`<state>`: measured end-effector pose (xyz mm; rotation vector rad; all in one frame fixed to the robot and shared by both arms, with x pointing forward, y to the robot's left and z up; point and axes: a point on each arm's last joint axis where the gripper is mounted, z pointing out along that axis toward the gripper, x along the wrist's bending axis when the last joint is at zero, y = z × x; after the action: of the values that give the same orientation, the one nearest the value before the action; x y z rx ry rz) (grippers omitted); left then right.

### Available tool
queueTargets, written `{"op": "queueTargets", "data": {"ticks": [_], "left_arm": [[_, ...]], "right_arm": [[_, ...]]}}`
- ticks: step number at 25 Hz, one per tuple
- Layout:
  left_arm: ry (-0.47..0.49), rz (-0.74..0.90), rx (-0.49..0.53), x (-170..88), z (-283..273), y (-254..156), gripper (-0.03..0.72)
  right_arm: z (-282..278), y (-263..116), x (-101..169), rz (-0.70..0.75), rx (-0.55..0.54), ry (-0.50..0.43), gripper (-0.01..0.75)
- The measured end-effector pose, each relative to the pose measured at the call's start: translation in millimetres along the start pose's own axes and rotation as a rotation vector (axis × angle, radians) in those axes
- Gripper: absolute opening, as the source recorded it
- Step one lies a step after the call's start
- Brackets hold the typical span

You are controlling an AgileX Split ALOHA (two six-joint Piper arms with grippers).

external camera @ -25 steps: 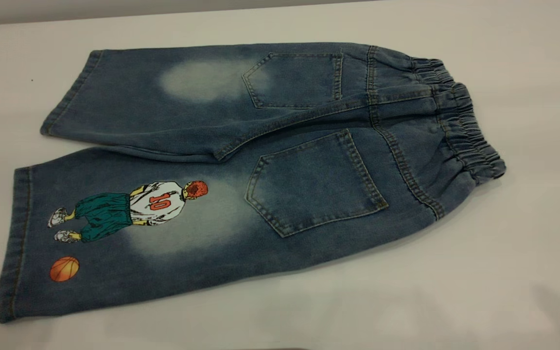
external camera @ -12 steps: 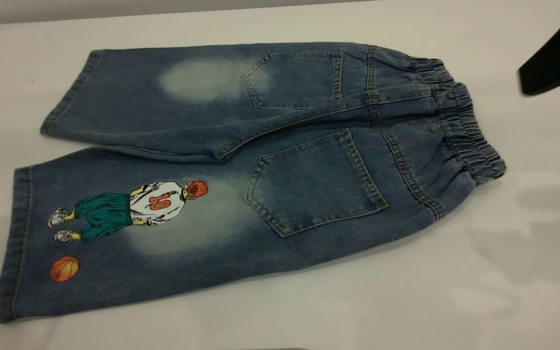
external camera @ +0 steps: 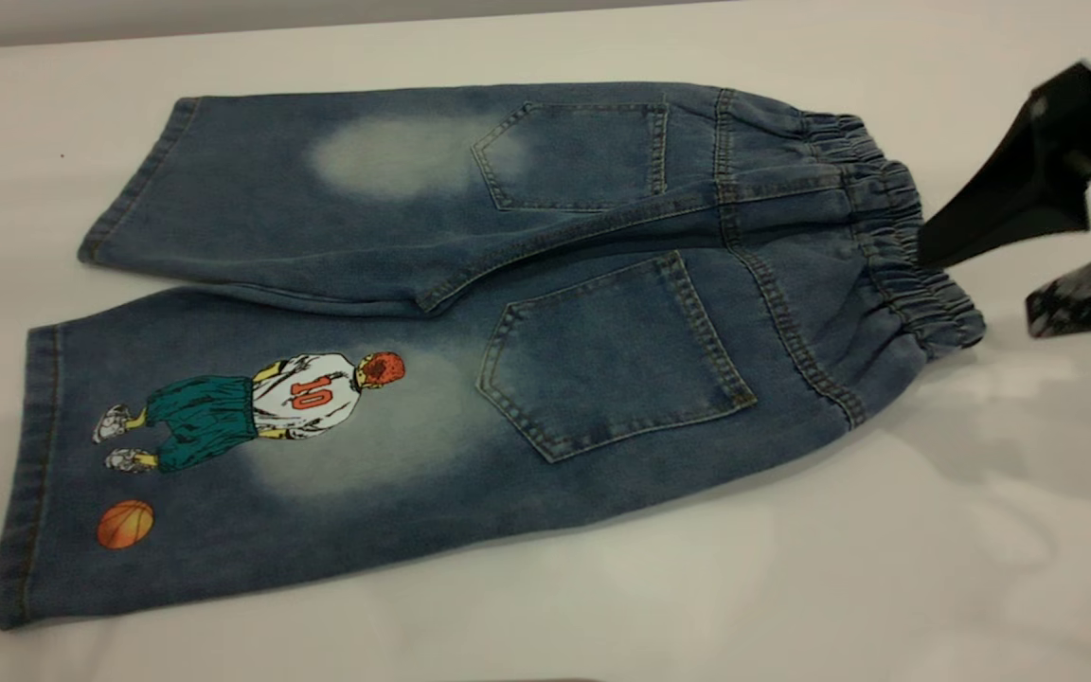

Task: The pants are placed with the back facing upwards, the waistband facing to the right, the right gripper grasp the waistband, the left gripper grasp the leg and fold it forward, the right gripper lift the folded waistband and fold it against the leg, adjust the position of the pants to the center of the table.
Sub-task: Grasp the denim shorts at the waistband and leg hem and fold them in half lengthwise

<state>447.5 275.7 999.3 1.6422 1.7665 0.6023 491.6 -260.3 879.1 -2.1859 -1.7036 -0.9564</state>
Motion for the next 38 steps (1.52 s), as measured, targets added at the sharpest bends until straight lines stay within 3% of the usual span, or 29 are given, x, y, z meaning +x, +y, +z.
{"op": "queueTargets", "data": {"ticks": [10, 25, 30, 33, 36, 38], "left_arm": [[-0.001, 0.000, -0.004, 0, 0, 0, 0.560], [-0.001, 0.000, -0.005, 0, 0, 0, 0.560], [-0.001, 0.001, -0.004, 0, 0, 0, 0.560], [0.002, -0.001, 0.013, 0, 0, -1, 0.560], [0.014, -0.001, 0.086, 1, 0, -8, 0.560], [0.026, -0.001, 0.161, 2, -1, -15, 0.560]], "right_arm": [[39, -2, -31, 0.054, 0.018, -0.033, 0.586], [59, 18, -37, 0.029, 0.006, -0.021, 0.558], [61, 19, -37, 0.020, 0.008, -0.019, 0.415], [61, 19, -36, 0.013, 0.009, -0.006, 0.258], [61, 19, -36, 0.009, 0.008, -0.006, 0.078], [61, 19, -36, 0.008, 0.008, -0.006, 0.044]]}}
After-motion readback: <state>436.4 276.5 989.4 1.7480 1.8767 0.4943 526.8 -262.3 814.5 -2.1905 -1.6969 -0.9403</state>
